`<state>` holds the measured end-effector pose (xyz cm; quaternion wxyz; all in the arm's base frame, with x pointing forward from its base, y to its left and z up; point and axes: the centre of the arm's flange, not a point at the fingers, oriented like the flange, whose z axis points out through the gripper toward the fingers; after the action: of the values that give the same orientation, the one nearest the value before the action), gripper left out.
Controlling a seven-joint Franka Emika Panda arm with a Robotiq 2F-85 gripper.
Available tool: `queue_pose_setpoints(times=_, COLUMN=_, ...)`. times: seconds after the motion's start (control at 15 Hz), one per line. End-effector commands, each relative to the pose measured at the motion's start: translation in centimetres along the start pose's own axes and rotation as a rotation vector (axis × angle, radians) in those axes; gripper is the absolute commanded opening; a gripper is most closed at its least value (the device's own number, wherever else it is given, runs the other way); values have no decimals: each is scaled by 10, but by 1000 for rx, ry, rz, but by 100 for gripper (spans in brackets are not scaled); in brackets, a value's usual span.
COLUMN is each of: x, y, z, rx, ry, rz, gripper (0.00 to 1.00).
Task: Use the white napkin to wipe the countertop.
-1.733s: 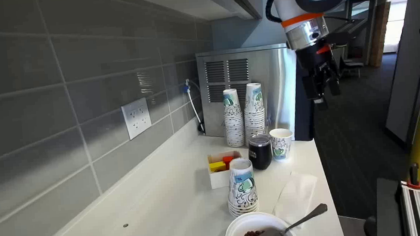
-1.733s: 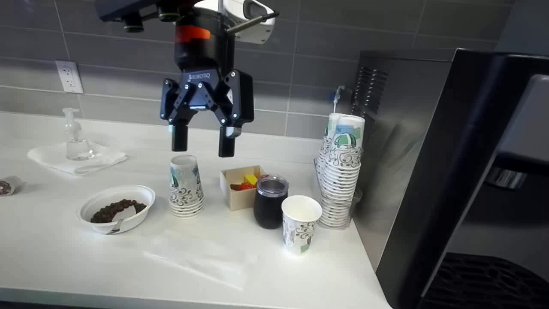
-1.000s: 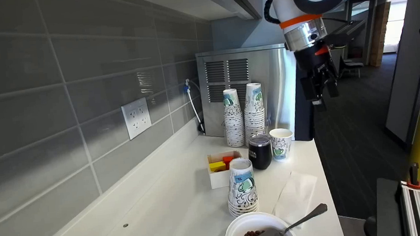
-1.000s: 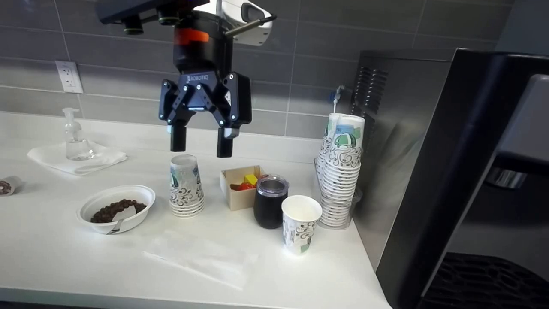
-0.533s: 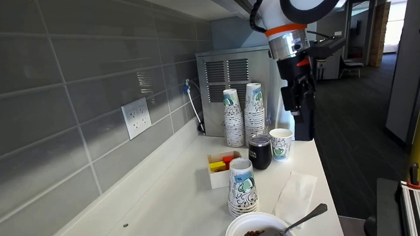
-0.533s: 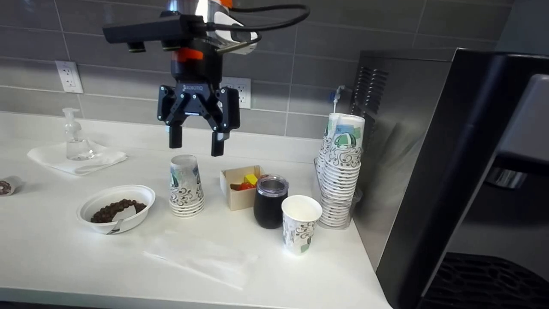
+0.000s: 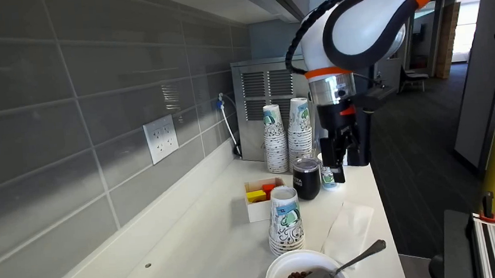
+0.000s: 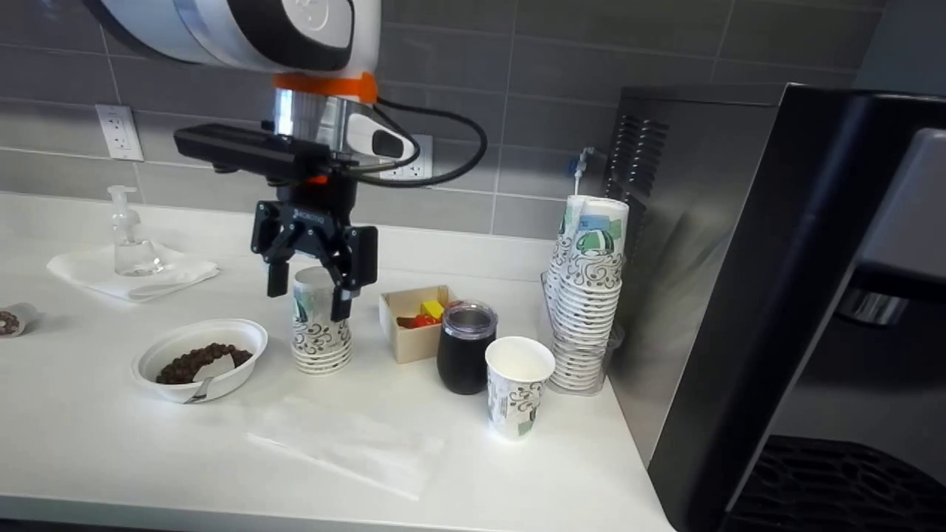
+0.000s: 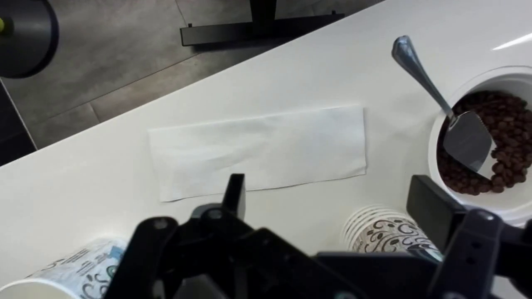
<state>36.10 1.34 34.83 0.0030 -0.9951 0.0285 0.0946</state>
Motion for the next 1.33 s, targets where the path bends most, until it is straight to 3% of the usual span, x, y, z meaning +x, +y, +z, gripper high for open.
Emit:
queue_pose_setpoints(times=0.0, x=-4, y=-14, z=42, rx=59, ry=20, rz=-8, gripper=100)
queue_pose_setpoints(times=0.47, x=10, y=-23, z=108, rx=99, ry=-13, rz=2, gripper=100)
queue_pose_setpoints(times=0.73, x=27, y=-12, z=136, rx=134, ry=-31, rz=13, gripper=100)
queue_pose_setpoints(times=1.27, x=34, y=3, z=172, rx=139, ry=-25, rz=94, gripper=100)
